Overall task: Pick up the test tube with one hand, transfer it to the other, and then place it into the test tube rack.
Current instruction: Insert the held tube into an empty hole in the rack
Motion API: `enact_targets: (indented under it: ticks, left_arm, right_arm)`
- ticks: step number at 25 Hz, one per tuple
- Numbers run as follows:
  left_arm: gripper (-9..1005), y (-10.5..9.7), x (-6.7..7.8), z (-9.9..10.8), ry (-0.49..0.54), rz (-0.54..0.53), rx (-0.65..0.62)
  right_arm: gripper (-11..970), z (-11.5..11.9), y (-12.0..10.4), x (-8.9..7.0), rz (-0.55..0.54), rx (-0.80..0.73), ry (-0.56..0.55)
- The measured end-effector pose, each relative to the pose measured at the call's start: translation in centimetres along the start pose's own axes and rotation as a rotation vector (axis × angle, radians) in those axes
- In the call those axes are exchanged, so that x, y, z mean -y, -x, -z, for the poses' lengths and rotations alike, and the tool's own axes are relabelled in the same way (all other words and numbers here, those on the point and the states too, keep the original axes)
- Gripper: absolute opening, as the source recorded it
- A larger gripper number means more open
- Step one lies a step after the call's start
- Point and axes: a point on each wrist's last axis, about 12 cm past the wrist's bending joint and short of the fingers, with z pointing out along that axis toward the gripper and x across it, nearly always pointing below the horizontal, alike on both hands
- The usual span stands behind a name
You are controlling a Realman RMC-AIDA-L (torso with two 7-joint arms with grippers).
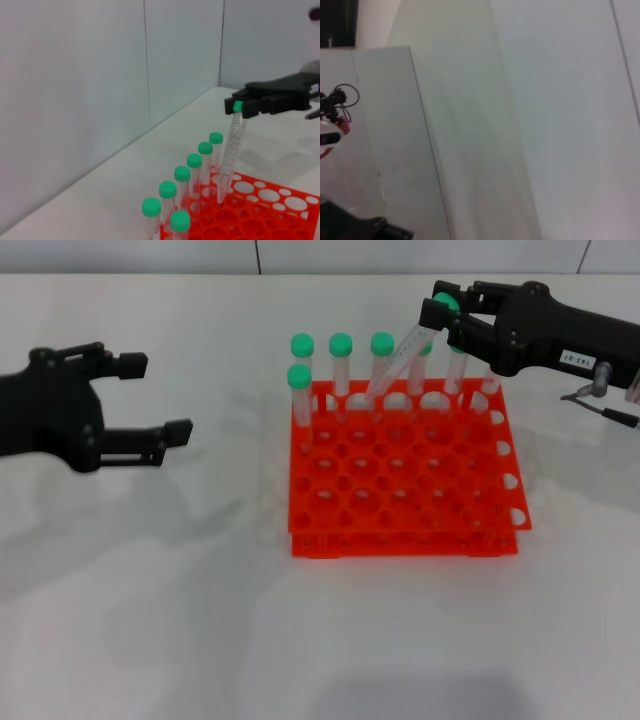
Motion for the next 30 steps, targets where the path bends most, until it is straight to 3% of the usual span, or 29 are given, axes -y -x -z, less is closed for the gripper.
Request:
enact_targets:
  ticks: [4, 10, 18, 24, 30]
  left_arm:
    - [880, -3.2, 0.9, 1.4, 0.020, 0.012, 0.087]
    - [880, -6.9, 0.7, 2.5, 0.056, 0.082, 0.122]
    - [880, -8.4, 1.0, 2.8, 0.055, 0.078, 0.123]
    - [880, -8.9, 0.9, 2.4, 0.055, 0.077, 0.128]
    - [880, -9.0, 0.5, 1.9, 0.054, 0.081, 0.124]
  right_arm:
    - [258, -0.5, 1.1, 0.2, 0.015, -0.040, 0.026]
    - [259, -2.0, 3.0, 0.5, 0.032, -0.139, 0.063]
    - [259, -5.8, 5.1, 0.8, 0.040, -0.288, 0.099]
    - [259, -8.3, 5.2, 0.5, 0.067, -0.351, 0.093]
    - [258, -9.1, 4.8, 0.4, 0.074, -0.369, 0.071]
